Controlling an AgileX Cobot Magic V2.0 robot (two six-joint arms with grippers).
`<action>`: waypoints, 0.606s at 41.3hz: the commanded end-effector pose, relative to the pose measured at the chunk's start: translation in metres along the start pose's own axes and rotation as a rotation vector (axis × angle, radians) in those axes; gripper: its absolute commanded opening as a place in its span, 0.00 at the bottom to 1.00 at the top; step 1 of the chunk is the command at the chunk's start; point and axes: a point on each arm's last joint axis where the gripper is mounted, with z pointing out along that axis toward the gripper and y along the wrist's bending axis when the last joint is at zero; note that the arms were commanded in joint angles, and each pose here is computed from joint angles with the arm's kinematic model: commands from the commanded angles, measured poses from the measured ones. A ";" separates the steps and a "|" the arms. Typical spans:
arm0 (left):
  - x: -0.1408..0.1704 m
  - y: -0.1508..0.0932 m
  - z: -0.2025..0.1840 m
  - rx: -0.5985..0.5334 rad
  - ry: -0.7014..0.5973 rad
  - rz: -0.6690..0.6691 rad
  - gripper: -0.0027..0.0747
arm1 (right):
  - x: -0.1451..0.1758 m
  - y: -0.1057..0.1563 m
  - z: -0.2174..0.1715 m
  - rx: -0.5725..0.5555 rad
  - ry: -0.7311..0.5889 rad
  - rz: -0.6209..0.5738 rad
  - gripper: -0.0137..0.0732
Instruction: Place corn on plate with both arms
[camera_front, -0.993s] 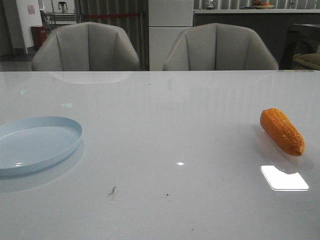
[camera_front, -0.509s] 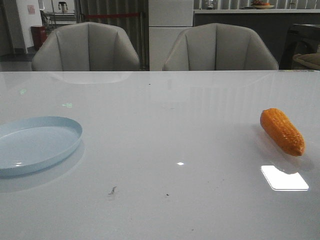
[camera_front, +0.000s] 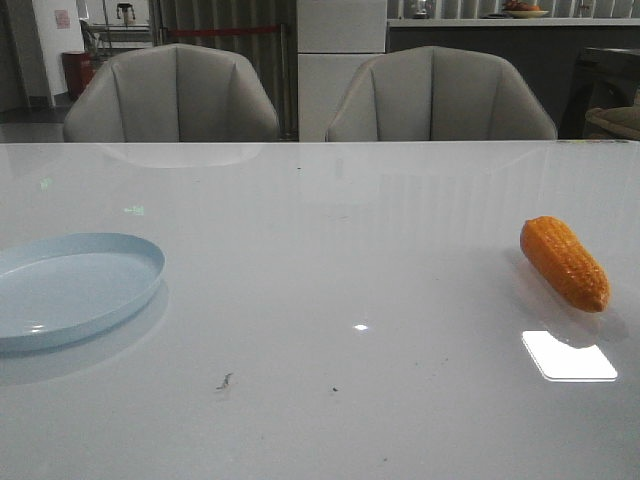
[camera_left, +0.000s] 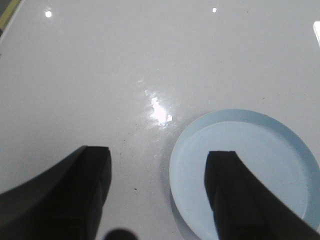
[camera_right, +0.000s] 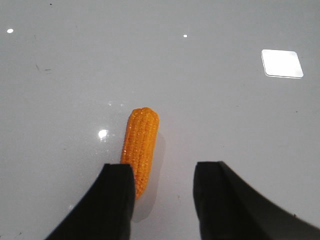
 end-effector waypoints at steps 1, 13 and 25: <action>-0.028 0.001 0.007 -0.001 0.040 -0.022 0.64 | -0.018 -0.001 -0.006 0.005 -0.104 0.009 0.63; -0.051 -0.001 0.086 0.011 0.371 -0.040 0.64 | -0.017 -0.001 -0.006 0.004 -0.095 0.010 0.63; -0.042 -0.005 0.151 0.029 0.575 -0.058 0.64 | -0.016 -0.001 -0.006 0.004 -0.075 0.010 0.63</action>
